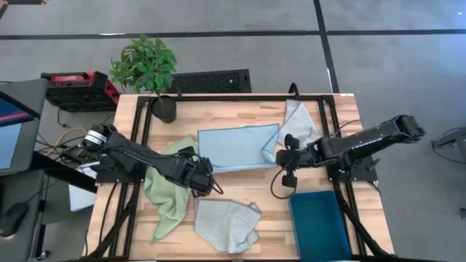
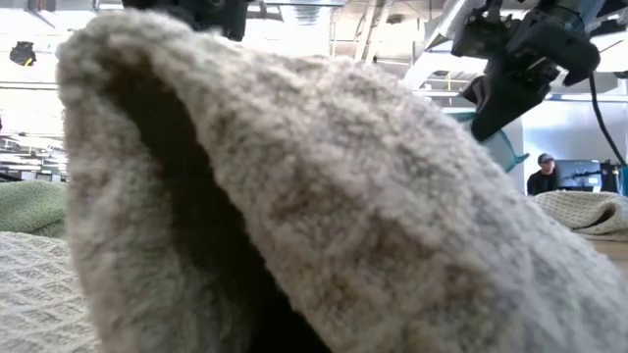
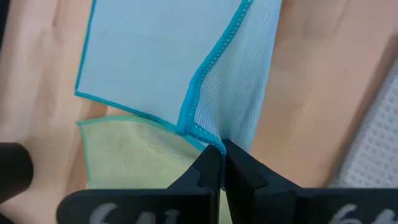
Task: Fold microfiber towels
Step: Fold the blue microfiber towel
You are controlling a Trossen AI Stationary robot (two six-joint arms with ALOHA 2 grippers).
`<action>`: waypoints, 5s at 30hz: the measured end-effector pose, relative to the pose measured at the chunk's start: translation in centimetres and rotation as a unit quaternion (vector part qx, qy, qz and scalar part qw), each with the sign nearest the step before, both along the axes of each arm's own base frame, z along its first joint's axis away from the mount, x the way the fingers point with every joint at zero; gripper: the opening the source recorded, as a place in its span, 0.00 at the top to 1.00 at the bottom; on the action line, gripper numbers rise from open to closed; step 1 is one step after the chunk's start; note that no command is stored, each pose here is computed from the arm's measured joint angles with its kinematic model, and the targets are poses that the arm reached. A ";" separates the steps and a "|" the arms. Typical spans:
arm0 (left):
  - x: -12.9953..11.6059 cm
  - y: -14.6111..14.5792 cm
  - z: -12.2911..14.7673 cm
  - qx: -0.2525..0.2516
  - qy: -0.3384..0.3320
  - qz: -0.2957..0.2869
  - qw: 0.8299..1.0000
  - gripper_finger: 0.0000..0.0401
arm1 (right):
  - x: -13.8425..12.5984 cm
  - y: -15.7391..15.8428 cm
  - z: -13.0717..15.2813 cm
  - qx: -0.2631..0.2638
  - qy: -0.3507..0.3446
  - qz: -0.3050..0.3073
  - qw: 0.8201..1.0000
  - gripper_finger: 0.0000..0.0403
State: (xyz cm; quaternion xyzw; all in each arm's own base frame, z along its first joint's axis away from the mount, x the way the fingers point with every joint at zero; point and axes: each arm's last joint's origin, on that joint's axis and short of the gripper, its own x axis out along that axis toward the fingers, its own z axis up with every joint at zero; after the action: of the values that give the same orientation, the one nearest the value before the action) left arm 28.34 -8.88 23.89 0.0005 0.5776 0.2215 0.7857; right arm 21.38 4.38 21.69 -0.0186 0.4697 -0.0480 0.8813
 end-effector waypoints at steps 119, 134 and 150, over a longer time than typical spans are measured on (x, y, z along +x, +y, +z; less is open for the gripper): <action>-2.6 6.3 -1.4 0.106 0.013 0.094 0.990 1.00 | 6.4 -3.4 -0.1 -0.166 0.167 -0.117 0.965 0.99; -3.2 3.7 -4.4 0.029 -0.016 0.074 0.997 1.00 | 5.3 0.4 -4.2 -0.088 0.151 -0.095 0.980 0.99; -2.7 8.7 -4.2 0.098 -0.025 0.161 0.982 1.00 | 6.8 -7.2 -3.8 -0.158 0.124 -0.146 0.969 0.99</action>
State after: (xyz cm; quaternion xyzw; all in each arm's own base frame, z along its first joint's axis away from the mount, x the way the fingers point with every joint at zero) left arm 25.66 -0.17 19.67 -0.0210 0.5256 0.4011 0.7499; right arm 28.15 -2.80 17.92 -0.0946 0.5595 -0.2465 0.7857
